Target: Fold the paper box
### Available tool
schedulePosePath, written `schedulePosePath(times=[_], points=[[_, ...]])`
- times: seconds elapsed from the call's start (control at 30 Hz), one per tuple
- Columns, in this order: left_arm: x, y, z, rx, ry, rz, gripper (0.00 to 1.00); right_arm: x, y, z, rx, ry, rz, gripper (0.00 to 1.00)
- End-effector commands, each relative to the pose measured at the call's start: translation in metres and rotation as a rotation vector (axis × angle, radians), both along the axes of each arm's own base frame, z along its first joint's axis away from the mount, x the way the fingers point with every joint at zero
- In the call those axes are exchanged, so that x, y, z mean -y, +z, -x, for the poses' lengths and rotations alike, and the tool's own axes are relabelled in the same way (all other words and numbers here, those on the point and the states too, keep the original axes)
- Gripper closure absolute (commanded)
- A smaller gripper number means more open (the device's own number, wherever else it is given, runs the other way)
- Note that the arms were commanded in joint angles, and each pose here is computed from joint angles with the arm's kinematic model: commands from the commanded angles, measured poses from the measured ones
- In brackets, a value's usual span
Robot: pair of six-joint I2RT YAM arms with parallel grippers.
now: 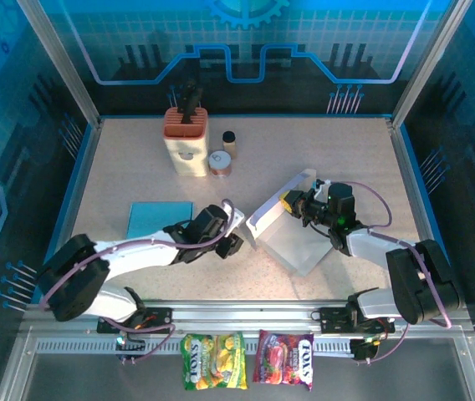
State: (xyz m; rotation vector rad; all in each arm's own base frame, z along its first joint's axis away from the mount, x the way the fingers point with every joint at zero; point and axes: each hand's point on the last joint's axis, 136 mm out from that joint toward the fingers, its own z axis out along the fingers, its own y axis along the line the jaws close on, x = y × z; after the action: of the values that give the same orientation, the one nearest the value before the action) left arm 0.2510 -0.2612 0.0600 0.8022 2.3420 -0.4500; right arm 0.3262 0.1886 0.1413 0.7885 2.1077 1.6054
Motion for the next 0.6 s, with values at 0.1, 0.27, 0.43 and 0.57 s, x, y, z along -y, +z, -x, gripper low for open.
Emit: schedulePosePath(times=[0.1,0.27,0.43,0.57], points=[[0.030,0.002,-0.018,0.026,-0.078,0.024,0.59,-0.002,-0.009,0.005,-0.027,0.013,0.025,1.00],[0.046,0.016,-0.025,0.067,-0.099,0.072,0.62,-0.005,-0.005,0.004,-0.021,0.015,0.027,1.00],[0.058,0.019,-0.026,0.083,-0.101,0.091,0.61,-0.009,0.000,0.001,-0.016,0.008,0.010,1.00],[0.060,0.022,-0.031,0.112,-0.058,0.092,0.60,-0.012,0.004,-0.001,-0.012,0.008,0.002,1.00]])
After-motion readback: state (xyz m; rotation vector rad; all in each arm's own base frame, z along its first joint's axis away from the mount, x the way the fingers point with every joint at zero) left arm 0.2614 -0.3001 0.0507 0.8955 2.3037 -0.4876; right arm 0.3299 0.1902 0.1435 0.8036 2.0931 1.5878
